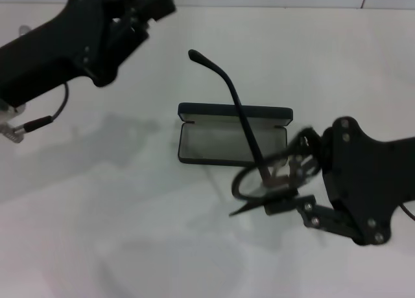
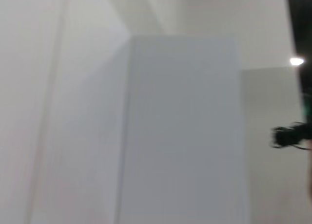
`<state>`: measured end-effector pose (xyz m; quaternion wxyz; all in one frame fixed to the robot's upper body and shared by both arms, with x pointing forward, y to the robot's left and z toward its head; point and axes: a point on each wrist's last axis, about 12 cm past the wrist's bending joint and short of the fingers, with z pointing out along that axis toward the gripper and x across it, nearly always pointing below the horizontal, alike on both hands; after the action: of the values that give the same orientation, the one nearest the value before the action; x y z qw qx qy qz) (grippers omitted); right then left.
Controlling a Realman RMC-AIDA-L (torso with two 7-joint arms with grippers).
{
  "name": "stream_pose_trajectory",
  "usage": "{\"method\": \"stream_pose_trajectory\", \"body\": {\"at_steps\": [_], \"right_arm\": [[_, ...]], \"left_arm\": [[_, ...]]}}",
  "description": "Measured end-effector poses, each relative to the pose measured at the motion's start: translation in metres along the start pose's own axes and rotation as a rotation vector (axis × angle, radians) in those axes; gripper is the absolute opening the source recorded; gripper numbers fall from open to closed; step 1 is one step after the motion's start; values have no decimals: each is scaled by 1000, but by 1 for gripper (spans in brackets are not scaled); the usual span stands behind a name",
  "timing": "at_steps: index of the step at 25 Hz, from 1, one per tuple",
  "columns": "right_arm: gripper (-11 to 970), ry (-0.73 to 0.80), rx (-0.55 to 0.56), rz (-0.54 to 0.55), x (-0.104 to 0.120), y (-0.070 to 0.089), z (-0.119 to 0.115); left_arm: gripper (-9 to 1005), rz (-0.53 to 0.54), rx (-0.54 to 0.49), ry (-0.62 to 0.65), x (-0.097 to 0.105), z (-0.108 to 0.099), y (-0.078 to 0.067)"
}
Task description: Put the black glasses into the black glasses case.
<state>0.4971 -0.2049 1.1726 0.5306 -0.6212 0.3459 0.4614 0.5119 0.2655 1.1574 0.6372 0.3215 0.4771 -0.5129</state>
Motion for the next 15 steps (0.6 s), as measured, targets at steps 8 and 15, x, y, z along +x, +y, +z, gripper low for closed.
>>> {"method": "stream_pose_trajectory", "body": {"at_steps": [8, 15], "right_arm": [[107, -48, -86, -78, -16, 4, 9], [107, -25, -53, -119, -14, -11, 17]], "left_arm": [[54, -96, -62, 29, 20, 0, 8], [55, -186, 76, 82, 38, 28, -2]]}}
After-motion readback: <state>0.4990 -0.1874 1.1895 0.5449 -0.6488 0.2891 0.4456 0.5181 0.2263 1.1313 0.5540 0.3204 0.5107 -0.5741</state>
